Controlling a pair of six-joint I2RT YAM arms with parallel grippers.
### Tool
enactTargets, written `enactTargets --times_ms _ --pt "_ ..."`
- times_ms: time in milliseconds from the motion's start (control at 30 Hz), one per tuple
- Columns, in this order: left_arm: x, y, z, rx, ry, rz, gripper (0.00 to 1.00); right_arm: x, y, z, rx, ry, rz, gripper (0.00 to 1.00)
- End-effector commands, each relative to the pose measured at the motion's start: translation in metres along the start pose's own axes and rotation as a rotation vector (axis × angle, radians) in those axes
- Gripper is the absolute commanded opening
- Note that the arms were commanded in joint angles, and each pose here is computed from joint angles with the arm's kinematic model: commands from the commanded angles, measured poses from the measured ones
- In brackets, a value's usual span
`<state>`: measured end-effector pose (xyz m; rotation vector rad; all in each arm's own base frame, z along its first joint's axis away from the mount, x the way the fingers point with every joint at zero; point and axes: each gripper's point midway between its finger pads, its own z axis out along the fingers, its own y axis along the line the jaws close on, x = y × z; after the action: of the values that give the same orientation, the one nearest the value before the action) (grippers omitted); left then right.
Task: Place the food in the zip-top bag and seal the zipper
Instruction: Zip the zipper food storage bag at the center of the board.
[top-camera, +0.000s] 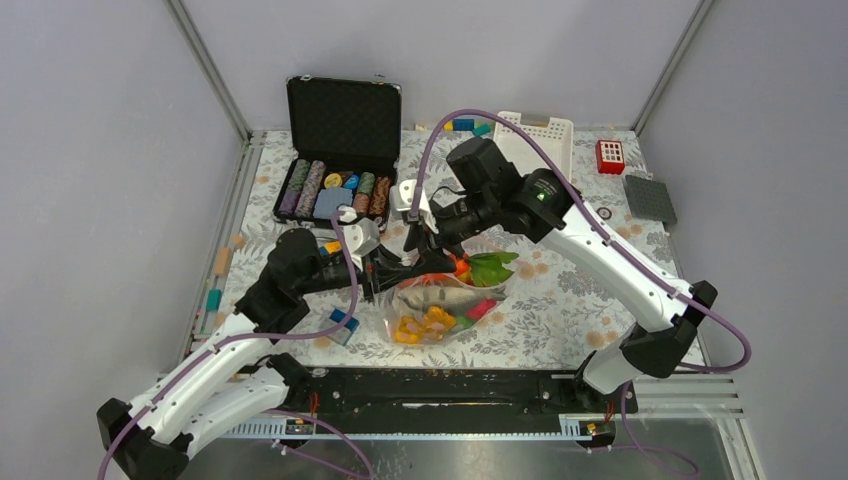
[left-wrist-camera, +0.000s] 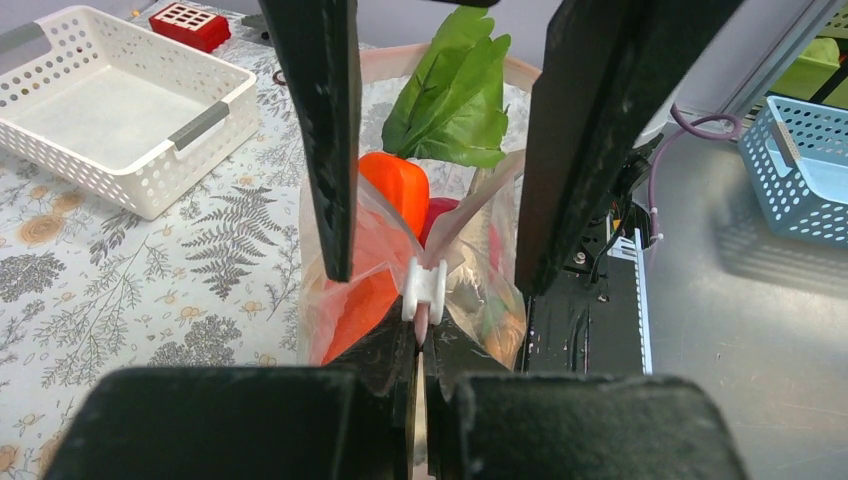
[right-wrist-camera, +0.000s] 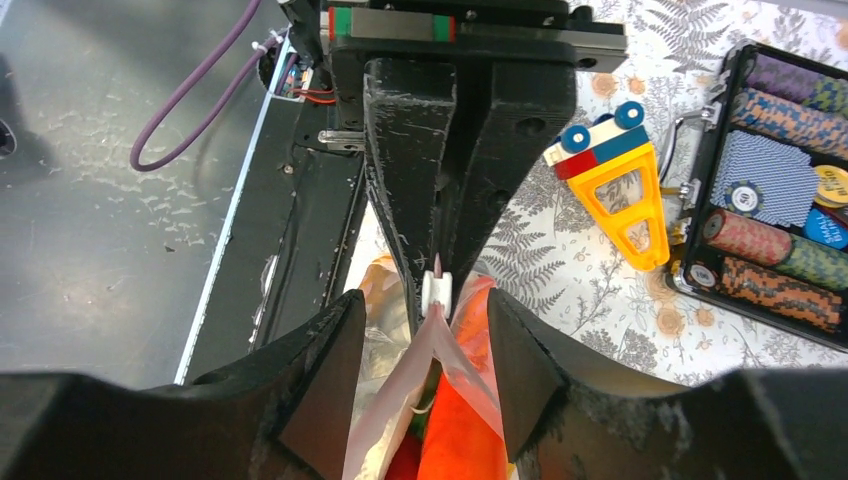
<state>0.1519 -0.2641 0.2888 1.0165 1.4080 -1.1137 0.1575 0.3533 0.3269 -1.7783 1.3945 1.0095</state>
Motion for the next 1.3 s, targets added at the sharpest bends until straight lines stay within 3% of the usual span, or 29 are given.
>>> enactTargets --times_ms 0,167,333,633,800,933,1267 --pt "-0.048 -0.005 -0.001 0.009 -0.111 0.085 0.00 -0.011 0.005 0.002 -0.022 -0.012 -0.020 0.53" --pt "-0.054 -0.002 -0.001 -0.010 -0.129 0.071 0.00 -0.005 0.000 0.009 -0.016 0.014 0.028 0.45" --pt "-0.055 0.001 -0.003 -0.037 -0.136 0.082 0.00 0.007 0.001 0.007 -0.003 0.063 0.070 0.19" --pt "-0.052 0.005 -0.020 -0.129 -0.205 0.094 0.00 0.033 0.003 -0.006 0.089 0.149 0.110 0.15" --pt "-0.048 0.003 -0.022 -0.130 -0.206 0.094 0.00 0.024 0.002 -0.007 0.116 0.095 0.132 0.01" --pt "-0.046 0.000 -0.021 -0.109 -0.196 0.093 0.00 0.014 0.008 -0.011 0.098 0.058 0.110 0.00" --pt "-0.038 0.013 -0.028 -0.199 -0.189 0.090 0.00 0.065 -0.005 -0.041 0.322 0.221 0.154 0.00"
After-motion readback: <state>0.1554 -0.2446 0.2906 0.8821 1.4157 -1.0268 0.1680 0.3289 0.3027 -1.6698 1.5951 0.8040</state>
